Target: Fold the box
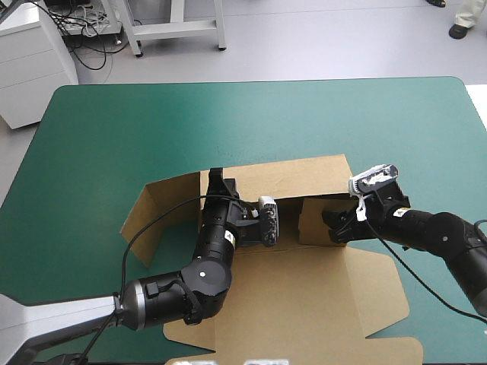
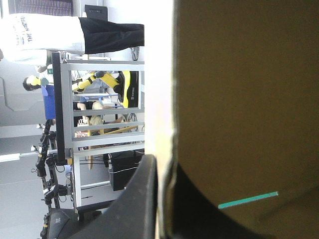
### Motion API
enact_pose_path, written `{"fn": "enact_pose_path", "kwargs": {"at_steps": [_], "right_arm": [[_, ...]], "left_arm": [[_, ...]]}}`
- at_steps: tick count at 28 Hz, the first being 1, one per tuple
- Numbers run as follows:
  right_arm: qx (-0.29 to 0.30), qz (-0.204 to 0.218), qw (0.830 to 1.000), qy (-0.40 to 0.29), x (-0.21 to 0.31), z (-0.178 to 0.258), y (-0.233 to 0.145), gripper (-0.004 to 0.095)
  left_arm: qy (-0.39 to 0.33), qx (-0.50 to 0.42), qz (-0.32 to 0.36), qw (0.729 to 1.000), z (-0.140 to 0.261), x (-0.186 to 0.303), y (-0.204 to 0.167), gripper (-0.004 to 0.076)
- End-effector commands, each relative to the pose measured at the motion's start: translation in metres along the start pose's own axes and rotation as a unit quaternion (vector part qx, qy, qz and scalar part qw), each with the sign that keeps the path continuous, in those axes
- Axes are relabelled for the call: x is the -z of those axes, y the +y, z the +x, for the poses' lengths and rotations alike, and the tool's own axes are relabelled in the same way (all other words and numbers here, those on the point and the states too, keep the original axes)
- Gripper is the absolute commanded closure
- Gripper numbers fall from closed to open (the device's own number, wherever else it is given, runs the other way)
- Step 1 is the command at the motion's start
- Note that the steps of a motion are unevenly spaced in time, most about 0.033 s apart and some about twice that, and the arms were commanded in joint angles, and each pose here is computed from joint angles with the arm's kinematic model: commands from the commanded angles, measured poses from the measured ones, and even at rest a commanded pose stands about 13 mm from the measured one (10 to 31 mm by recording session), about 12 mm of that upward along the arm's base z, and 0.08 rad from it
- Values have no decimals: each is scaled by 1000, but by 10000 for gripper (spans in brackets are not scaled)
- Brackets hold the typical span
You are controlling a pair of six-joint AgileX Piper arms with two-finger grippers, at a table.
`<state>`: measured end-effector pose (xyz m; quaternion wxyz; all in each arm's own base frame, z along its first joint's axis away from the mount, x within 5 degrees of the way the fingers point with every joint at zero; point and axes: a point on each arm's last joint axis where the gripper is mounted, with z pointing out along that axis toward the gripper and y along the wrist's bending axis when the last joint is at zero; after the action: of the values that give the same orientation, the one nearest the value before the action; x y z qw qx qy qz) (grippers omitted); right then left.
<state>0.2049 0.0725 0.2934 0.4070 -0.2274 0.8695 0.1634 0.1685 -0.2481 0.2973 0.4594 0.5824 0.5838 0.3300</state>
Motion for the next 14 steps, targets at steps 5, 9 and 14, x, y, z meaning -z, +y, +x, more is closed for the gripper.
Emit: {"fn": "enact_pose_path", "kwargs": {"at_steps": [5,9,14], "right_arm": [[2,34,996,-83,8,-22,2,436],[11,45,996,-76,8,-21,0,687],[21,53,995,-79,8,-21,-2,922]], "left_arm": [[-11,24,-9,1000,0,7,11,756],[-11,24,-9,1000,0,7,11,756],[-11,24,-9,1000,0,7,11,756]]}}
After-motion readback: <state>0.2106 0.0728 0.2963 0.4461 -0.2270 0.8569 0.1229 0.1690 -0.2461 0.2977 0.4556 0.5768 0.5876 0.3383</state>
